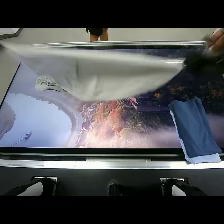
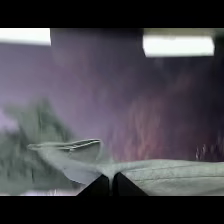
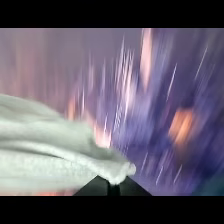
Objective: Fold the shirts.
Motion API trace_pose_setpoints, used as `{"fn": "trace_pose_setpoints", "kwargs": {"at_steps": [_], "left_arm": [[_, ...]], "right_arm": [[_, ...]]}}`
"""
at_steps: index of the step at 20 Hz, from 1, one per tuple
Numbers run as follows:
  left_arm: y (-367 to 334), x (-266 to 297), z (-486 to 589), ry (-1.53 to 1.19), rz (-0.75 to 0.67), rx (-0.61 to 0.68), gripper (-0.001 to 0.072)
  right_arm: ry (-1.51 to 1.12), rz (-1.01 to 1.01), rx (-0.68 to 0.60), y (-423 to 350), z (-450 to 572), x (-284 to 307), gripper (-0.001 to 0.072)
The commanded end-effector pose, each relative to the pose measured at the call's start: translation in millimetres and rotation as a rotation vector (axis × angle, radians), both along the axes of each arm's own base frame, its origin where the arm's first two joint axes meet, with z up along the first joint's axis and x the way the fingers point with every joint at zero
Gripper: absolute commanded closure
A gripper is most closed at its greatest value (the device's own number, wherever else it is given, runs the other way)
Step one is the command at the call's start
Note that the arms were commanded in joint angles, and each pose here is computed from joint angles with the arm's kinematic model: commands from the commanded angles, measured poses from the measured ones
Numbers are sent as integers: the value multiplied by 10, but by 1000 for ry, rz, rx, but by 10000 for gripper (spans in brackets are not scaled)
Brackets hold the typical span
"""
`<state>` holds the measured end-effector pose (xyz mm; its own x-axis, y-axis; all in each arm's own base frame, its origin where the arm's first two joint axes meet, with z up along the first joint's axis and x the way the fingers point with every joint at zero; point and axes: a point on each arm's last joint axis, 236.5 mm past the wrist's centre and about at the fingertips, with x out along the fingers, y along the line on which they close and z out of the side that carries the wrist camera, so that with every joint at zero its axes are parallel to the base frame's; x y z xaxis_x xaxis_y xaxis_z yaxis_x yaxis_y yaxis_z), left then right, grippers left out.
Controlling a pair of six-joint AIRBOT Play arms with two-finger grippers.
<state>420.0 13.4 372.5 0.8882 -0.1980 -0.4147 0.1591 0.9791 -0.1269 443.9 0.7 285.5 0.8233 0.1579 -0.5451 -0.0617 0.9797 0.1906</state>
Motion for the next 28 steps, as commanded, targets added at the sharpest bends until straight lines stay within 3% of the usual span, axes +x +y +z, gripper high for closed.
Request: {"fn": "trace_pose_setpoints", "kwargs": {"at_steps": [1, 4, 7, 12, 15, 18, 23, 28], "left_arm": [[-327, -1347, 2047, -616, 54, 26, 675], [-451, -2017, 2251, -736, 75, -42, 676], [-471, -2275, 2322, -787, 92, -26, 676], [-454, -2212, 2326, -785, 91, 1, 676], [-363, -1868, 2161, -711, 96, 17, 676], [-207, -1005, 1269, -364, 68, 28, 676], [64, 178, -1579, 436, -3, -70, 676], [92, 562, -3609, 768, 13, -204, 676]], "right_arm": [[-606, -199, -163, -338, 2245, -1031, 658], [-707, -221, -178, -290, 2593, -1665, 658], [-734, -230, -188, -269, 2675, -1956, 658], [-664, -241, -151, -283, 2514, -1949, 658], [-524, -241, -126, -332, 2162, -1602, 658], [-189, -210, -99, -380, 1227, -889, 658], [640, -58, -50, -168, -1522, 0, 660], [801, -69, -9, 175, -3222, 676, 658]]}}
